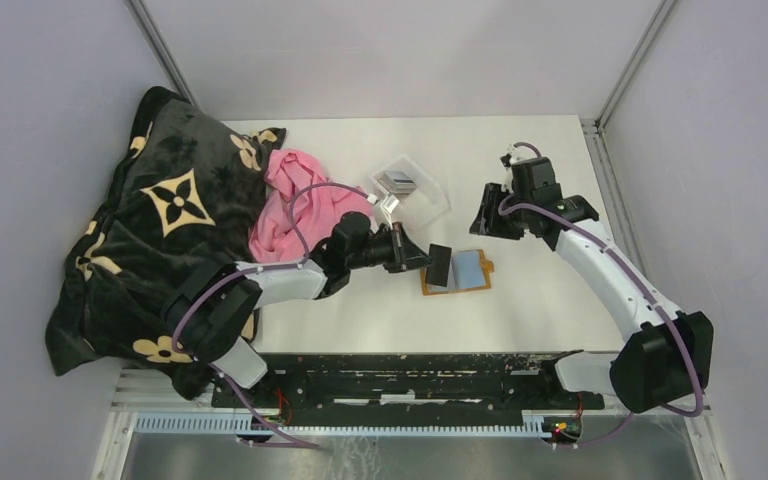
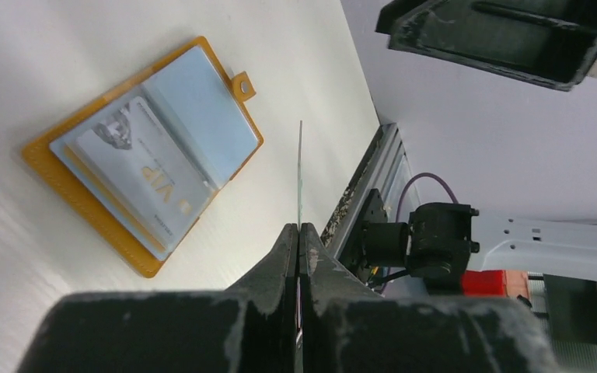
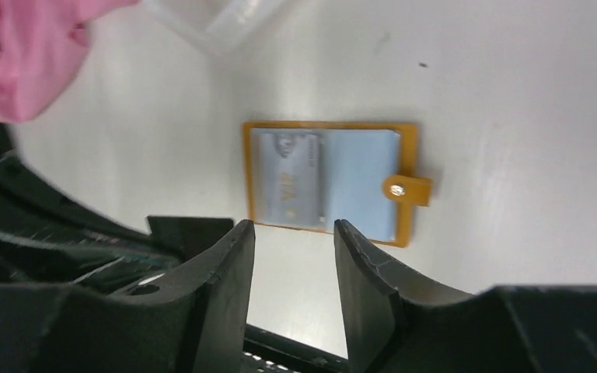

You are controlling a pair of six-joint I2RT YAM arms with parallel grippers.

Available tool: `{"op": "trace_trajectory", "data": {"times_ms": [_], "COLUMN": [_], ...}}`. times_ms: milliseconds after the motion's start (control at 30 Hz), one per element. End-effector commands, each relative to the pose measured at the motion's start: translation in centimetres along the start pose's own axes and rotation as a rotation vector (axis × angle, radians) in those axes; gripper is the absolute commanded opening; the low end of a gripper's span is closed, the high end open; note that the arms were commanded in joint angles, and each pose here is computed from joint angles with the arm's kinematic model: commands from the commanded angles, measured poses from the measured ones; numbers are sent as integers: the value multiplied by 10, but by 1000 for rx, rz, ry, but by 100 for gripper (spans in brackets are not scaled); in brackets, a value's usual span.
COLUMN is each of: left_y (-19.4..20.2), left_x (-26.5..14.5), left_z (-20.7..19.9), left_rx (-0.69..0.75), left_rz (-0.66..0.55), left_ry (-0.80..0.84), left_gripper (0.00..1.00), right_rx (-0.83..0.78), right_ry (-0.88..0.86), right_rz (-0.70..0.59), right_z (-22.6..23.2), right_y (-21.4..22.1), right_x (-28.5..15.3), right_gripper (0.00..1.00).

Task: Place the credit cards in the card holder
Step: Insert the credit card into the card holder.

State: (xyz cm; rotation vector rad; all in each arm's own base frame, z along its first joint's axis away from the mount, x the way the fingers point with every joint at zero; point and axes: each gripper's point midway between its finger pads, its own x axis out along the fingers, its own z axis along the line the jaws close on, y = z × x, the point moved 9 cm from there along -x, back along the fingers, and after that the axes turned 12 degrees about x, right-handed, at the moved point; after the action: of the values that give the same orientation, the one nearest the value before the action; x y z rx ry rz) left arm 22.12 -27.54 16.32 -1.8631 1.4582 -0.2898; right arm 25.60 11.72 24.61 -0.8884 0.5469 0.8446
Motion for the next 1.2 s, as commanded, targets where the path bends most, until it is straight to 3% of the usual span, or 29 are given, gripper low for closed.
{"op": "trace_trajectory", "data": {"times_ms": [0, 167, 533, 1167], "left_y": [-1, 10, 14, 32], "left_x": [18, 34, 68, 81], "left_z": [-1, 11, 15, 21], "left_rx": [-32, -94, -190, -236], "left_rz": [-109, -131, -173, -194], "left_ry": [-121, -164, -161, -260], "left_gripper": [3, 3, 3, 3], "right_rx": [-2, 2, 91, 162], "right_ry": [245, 365, 420, 461], "right_rz": [-106, -92, -25, 0], "right_z": [-34, -52, -66, -78], "right_y": [5, 15, 31, 37], "right_x": [1, 6, 31, 66], "right_gripper": [48, 42, 27, 20]}}
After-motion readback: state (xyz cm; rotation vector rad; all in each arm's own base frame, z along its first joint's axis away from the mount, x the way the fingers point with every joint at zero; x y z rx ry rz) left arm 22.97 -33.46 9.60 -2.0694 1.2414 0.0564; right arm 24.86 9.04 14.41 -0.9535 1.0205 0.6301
